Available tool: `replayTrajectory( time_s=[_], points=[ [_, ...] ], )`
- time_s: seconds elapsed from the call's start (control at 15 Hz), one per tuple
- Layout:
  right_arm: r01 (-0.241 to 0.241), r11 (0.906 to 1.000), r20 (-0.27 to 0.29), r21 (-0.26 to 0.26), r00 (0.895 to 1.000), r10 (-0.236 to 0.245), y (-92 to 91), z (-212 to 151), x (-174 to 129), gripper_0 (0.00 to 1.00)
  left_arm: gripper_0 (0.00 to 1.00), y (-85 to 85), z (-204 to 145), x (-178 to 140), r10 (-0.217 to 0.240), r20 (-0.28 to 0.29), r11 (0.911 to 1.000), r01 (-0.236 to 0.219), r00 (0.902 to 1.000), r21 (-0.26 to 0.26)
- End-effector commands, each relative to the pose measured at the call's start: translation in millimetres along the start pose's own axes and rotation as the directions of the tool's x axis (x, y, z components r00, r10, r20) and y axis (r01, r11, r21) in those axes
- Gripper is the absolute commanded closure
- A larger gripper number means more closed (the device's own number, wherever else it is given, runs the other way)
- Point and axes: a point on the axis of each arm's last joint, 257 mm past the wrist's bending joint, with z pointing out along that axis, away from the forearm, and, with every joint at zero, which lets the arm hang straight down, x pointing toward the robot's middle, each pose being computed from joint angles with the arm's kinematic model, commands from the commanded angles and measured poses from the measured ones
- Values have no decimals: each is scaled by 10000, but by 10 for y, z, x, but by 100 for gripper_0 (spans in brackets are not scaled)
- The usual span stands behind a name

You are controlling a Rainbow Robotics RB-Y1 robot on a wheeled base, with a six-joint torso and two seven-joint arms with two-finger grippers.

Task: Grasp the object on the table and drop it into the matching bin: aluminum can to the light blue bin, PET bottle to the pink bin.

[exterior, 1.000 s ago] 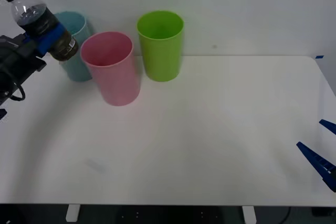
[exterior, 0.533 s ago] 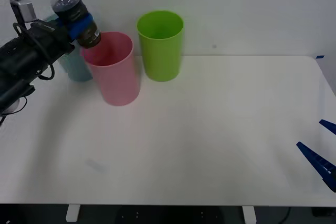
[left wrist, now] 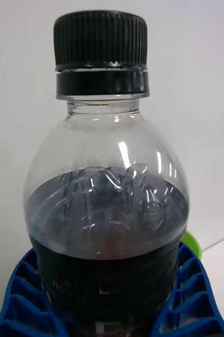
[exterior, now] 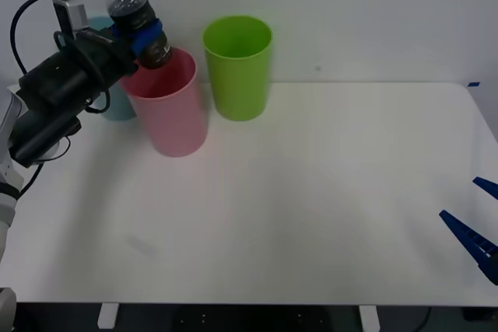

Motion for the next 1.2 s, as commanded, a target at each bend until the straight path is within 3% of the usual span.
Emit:
replayTrajectory(
  time_s=[0.07,0.13,0.2,0.8,1.2],
  points=[
    [0,10000,0,0,10000,0,0,0,0,0,83,14,-9,-11,84,22,10000,-84,10000,-24],
    [0,10000,0,0,10000,0,0,0,0,0,45,18,-11,-25,67,69,10000,-67,10000,-31],
    [0,10000,0,0,10000,0,0,0,0,0,0,23,-13,-35,43,97,10000,-42,9999,-40],
    [0,10000,0,0,10000,0,0,0,0,0,0,33,-125,-64,-364,253,9992,360,9990,162],
    [0,10000,0,0,10000,0,0,0,0,0,0,125,-684,-106,-630,304,9978,624,9975,229]
  ],
)
